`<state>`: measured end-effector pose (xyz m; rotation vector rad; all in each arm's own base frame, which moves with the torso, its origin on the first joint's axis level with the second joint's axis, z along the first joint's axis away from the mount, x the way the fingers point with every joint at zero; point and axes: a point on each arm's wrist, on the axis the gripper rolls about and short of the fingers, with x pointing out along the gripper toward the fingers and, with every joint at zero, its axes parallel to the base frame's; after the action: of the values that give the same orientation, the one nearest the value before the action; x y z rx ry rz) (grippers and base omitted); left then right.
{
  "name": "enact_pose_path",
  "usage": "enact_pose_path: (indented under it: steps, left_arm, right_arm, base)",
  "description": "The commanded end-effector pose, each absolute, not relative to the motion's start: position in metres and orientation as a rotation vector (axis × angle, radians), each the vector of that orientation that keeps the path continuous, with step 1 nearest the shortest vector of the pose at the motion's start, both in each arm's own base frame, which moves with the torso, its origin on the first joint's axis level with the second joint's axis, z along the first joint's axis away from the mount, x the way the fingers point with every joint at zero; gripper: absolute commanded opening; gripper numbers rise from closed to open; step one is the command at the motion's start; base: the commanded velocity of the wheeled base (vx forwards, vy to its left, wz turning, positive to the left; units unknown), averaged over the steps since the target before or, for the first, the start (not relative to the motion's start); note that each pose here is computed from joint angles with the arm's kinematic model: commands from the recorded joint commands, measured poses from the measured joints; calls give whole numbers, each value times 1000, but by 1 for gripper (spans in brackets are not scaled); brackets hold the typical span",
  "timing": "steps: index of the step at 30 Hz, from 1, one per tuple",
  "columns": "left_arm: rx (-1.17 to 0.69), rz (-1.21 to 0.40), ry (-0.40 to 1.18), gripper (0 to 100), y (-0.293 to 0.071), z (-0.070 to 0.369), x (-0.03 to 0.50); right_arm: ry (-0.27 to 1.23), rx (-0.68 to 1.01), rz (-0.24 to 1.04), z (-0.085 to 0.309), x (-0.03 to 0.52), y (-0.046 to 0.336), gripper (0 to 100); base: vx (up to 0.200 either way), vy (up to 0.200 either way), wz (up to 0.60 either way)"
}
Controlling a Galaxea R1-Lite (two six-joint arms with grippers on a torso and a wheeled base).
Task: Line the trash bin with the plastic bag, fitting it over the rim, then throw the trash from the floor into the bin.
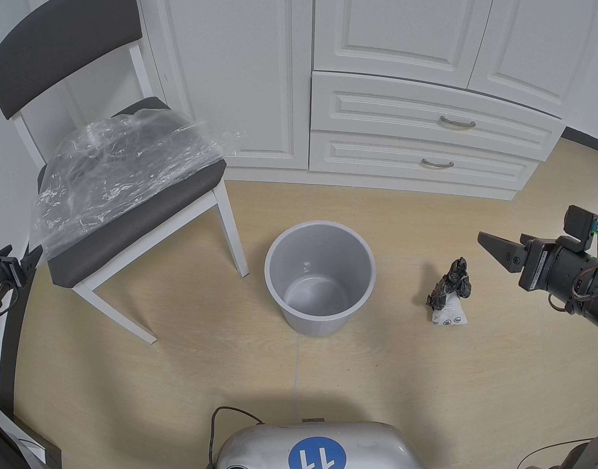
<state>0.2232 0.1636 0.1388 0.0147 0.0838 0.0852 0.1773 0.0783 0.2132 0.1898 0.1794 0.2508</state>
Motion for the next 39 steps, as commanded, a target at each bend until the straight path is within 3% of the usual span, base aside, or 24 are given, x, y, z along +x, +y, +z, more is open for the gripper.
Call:
enact_pose_path:
  steps: [1,13,39]
  left_arm:
    - [2,82,104,100,164,132,223]
    - [30,6,44,100,144,156,199]
    - [-28,7,185,100,165,118,221]
  right_arm:
    - [180,190,252,213,177,78,100]
    - [177,191,251,214,176,78,100]
    - [188,173,252,212,176,78,100]
  base:
    - [0,0,0]
    - [0,0,0]
    - [0,0,0]
